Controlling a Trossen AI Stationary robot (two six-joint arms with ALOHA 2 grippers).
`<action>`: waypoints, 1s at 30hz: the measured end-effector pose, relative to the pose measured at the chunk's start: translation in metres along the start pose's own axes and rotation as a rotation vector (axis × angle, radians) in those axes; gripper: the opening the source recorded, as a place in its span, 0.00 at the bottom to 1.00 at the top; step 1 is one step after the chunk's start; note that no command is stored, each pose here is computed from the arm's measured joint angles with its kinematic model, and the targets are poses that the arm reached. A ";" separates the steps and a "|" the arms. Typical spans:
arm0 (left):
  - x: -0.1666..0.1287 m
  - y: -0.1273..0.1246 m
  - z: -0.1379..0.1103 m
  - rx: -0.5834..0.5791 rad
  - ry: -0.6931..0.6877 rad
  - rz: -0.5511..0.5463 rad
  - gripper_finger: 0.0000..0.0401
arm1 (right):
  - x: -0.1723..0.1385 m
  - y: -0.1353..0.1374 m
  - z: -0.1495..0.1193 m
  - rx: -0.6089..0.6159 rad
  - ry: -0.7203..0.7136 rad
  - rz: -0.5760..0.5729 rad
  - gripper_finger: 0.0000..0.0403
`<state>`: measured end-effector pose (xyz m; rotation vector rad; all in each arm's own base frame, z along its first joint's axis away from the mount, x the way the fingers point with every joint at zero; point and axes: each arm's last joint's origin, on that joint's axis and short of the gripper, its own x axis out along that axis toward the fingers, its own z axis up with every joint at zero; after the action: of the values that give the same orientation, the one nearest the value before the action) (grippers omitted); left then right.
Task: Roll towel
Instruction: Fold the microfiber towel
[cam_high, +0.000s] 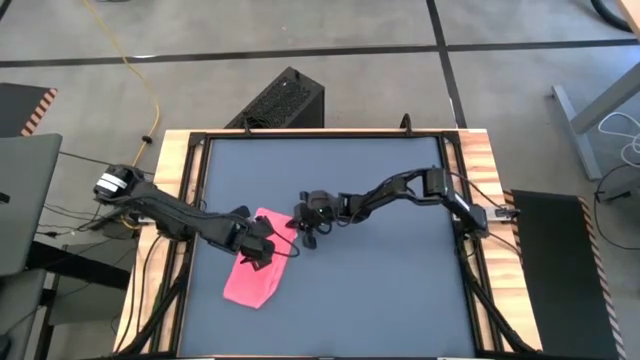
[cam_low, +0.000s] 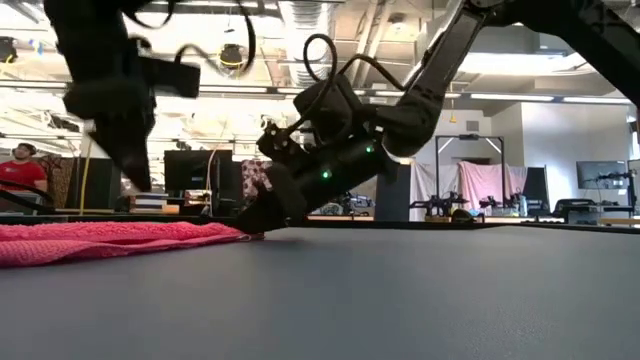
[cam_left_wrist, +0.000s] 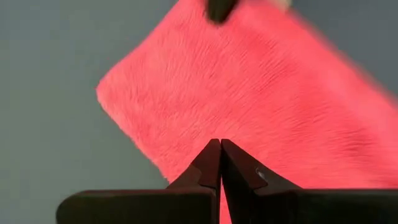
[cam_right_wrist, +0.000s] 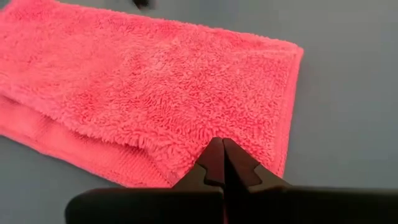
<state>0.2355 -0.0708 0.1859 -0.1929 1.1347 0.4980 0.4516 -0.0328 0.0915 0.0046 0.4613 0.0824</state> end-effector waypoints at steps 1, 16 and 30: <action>-0.005 -0.002 0.001 -0.007 -0.022 -0.026 0.00 | -0.001 -0.001 -0.001 0.007 0.020 -0.003 0.03; 0.013 -0.049 -0.059 -0.118 0.004 -0.162 0.00 | -0.036 0.008 -0.005 0.063 0.231 -0.076 0.03; 0.054 -0.007 -0.011 0.023 -0.084 0.067 0.00 | -0.141 0.038 -0.045 0.216 0.262 -0.113 0.03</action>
<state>0.2474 -0.0666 0.1317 -0.1136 1.0672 0.5474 0.3028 -0.0073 0.1151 0.1811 0.7297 -0.0788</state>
